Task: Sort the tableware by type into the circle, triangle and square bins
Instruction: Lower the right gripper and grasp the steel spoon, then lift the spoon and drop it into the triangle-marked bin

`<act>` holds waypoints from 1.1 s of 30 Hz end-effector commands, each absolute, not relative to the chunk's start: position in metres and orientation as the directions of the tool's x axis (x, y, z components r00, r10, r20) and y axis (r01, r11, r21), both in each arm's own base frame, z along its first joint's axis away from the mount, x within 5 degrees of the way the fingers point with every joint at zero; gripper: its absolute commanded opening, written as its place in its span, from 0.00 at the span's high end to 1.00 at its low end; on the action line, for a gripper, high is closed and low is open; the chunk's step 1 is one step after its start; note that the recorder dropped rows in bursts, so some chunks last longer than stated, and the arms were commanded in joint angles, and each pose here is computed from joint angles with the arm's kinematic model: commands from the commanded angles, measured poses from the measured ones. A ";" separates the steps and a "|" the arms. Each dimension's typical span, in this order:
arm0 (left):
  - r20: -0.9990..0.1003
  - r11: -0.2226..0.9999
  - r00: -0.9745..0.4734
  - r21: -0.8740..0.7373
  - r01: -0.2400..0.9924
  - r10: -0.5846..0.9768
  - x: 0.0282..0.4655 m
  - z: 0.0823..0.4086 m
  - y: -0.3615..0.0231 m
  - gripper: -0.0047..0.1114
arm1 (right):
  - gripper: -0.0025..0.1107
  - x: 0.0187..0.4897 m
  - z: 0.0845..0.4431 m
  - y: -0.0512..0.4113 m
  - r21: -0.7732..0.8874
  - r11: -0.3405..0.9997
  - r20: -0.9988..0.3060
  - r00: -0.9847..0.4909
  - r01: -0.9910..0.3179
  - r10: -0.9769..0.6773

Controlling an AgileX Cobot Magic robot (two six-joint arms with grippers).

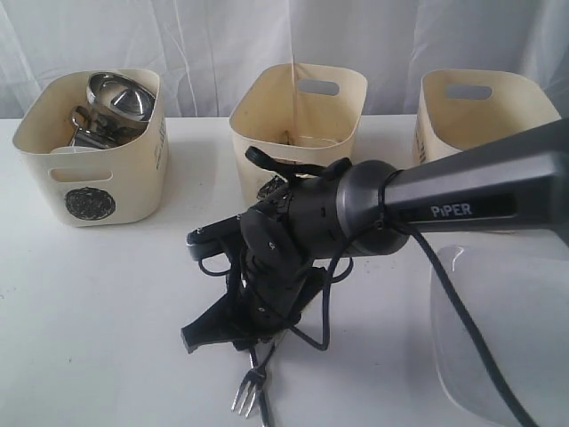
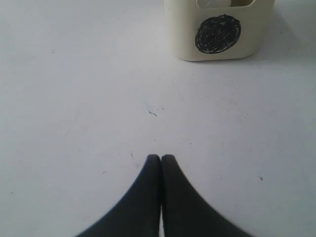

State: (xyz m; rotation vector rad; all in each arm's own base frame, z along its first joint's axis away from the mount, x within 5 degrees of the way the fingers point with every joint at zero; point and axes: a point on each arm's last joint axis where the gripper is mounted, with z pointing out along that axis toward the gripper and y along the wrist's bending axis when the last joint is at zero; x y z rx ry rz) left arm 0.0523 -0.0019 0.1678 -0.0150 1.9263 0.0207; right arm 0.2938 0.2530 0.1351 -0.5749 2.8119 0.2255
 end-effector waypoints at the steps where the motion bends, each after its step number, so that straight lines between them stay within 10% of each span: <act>1: -0.939 1.000 -0.343 0.001 -0.022 -0.007 0.052 0.167 -0.002 0.96 | 0.76 0.293 0.122 0.257 0.102 0.909 -0.272 -0.891 -0.403 -0.365; 7: -0.939 1.000 -0.343 0.001 -0.022 -0.007 0.052 0.167 -0.002 0.96 | 0.98 0.294 0.114 0.260 0.126 0.915 -0.275 -0.900 -0.383 -0.339; 20: -0.939 1.000 -0.343 0.001 -0.022 -0.007 0.052 0.167 -0.002 0.96 | 0.98 0.304 0.144 0.273 0.296 0.903 -0.444 -0.882 -0.311 -0.158; 33: -0.939 1.000 -0.343 0.001 -0.022 -0.007 0.052 0.167 -0.002 0.96 | 0.98 0.301 0.258 0.266 0.395 0.818 -0.744 -0.668 -0.417 0.019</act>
